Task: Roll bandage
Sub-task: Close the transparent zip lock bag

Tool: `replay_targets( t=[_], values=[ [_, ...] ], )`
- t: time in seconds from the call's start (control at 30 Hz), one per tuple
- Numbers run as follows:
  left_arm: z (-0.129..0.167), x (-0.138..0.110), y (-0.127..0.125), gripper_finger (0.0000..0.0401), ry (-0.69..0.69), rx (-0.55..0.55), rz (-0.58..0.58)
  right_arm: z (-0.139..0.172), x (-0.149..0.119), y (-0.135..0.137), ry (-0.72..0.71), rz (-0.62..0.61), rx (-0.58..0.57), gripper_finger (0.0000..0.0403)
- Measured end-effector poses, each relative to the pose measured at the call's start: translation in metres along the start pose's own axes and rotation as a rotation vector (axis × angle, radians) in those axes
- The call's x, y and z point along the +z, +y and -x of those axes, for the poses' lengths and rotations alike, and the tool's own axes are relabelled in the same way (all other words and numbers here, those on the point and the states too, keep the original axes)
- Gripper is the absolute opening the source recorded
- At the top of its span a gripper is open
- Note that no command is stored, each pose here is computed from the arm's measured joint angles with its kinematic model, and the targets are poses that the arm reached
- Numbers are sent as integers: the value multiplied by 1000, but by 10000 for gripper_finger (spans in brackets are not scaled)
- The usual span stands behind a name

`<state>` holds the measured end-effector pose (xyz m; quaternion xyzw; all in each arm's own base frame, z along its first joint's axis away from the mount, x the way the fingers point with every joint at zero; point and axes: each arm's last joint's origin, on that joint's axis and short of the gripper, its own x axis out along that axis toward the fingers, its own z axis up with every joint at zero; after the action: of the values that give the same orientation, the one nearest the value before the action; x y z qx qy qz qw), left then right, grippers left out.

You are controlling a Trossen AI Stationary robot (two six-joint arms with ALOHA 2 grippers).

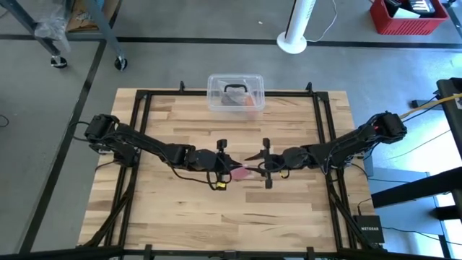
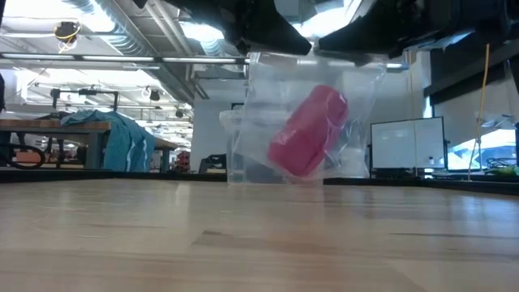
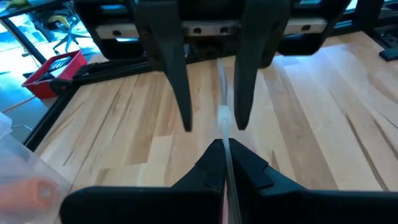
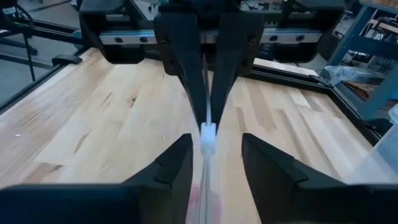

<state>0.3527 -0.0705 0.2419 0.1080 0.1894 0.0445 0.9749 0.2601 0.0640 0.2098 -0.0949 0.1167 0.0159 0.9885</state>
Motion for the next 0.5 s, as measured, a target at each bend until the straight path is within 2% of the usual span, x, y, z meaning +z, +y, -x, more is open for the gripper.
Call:
replay_targets(
  t=[0.17, 0.5],
  values=[
    [0, 0, 0, 1, -3, 2, -4, 0, 0, 0, -6, 9, 8, 114],
    [0, 0, 0, 1, -4, 2, -8, -2, -2, 0, 10, 36, -13, 35]
  ],
)
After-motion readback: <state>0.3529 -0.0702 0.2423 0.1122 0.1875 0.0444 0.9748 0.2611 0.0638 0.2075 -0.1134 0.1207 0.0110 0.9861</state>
